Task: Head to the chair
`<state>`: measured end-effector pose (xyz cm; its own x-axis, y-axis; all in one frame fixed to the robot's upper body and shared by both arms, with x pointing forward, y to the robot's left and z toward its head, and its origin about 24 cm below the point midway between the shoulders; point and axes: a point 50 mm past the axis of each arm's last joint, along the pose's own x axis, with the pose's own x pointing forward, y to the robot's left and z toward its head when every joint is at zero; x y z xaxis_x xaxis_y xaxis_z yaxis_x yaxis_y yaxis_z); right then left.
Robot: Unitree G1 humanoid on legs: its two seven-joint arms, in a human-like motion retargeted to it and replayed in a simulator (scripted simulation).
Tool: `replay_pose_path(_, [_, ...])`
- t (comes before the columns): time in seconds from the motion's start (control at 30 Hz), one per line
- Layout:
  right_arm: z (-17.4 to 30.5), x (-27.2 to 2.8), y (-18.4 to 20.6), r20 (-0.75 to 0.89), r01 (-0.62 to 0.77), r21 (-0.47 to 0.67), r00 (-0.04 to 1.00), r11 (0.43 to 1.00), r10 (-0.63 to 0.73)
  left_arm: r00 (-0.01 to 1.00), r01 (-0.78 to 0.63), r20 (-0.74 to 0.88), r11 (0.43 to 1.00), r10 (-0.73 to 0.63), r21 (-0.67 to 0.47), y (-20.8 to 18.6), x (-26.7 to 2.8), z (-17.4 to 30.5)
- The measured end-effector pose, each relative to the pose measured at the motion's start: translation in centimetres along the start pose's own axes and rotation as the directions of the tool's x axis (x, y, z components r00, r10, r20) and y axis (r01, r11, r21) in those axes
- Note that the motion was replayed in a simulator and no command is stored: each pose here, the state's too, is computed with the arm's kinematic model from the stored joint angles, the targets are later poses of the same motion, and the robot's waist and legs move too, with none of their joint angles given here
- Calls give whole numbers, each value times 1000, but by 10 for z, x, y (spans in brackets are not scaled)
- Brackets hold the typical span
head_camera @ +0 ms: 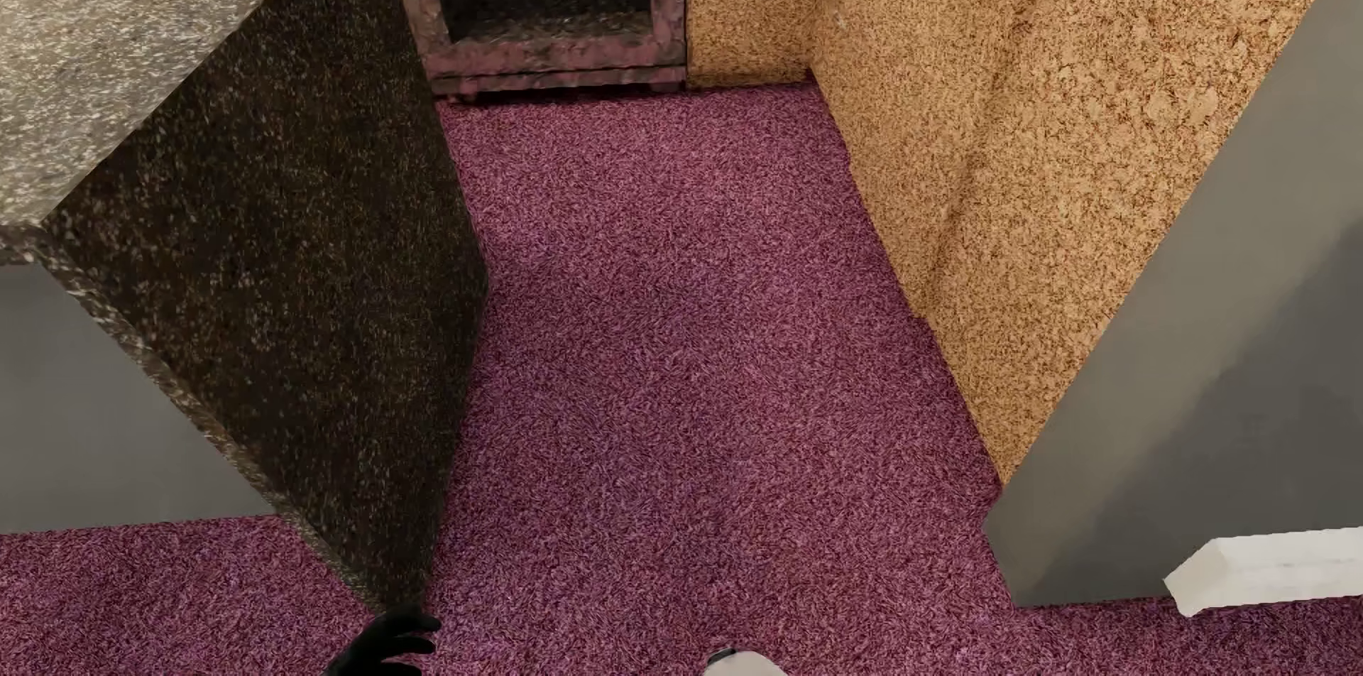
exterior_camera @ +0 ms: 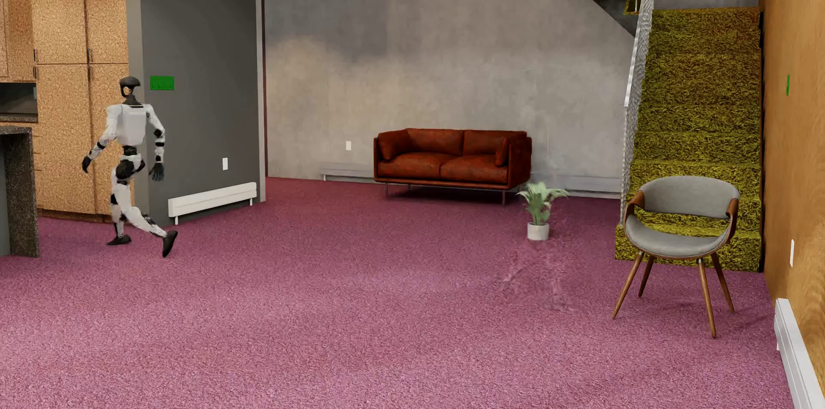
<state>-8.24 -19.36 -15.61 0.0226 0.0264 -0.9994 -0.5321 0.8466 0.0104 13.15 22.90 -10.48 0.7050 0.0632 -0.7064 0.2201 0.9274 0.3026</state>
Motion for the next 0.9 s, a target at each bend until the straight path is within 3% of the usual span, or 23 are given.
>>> replay_pose_path(0.13, [29,8,-17,64,32,-42,998,999,-29,939,174,-309,984,-153,42,-46,-25,-77])
replay_pose_path(0.27, [106,-6,-65,356,164,32,920,986,-165,818,270,-535,962,-211,34,-64,-75,-139])
replay_pose_path(0.4, [165,-45,-116,582,284,174,743,943,-331,743,280,-622,959,-247,-46,-82,-118,-168])
replay_pose_path(0.47, [171,-52,-123,603,298,198,714,934,-356,714,320,-639,945,-285,-65,-94,-135,-174])
replay_pose_path(0.53, [158,-45,-117,565,282,204,748,937,-348,694,367,-648,929,-313,-56,-101,-141,-176])
replay_pose_path(0.57, [143,-38,-114,514,269,262,774,927,-370,685,378,-653,924,-322,-59,-105,-141,-176])
replay_pose_path(0.6, [132,-24,-102,450,242,241,830,940,-330,684,378,-664,925,-302,-32,-98,-134,-177])
replay_pose_path(0.7, [95,3,-74,270,182,93,942,979,-201,781,329,-567,944,-261,18,-81,-93,-150])
replay_pose_path(0.8, [54,5,-63,141,164,75,975,984,-173,894,223,-410,973,-180,59,-49,-57,-111])
replay_pose_path(0.9, [32,-2,-69,97,187,88,976,978,-196,939,20,-345,1000,-11,22,-1,-45,-95])
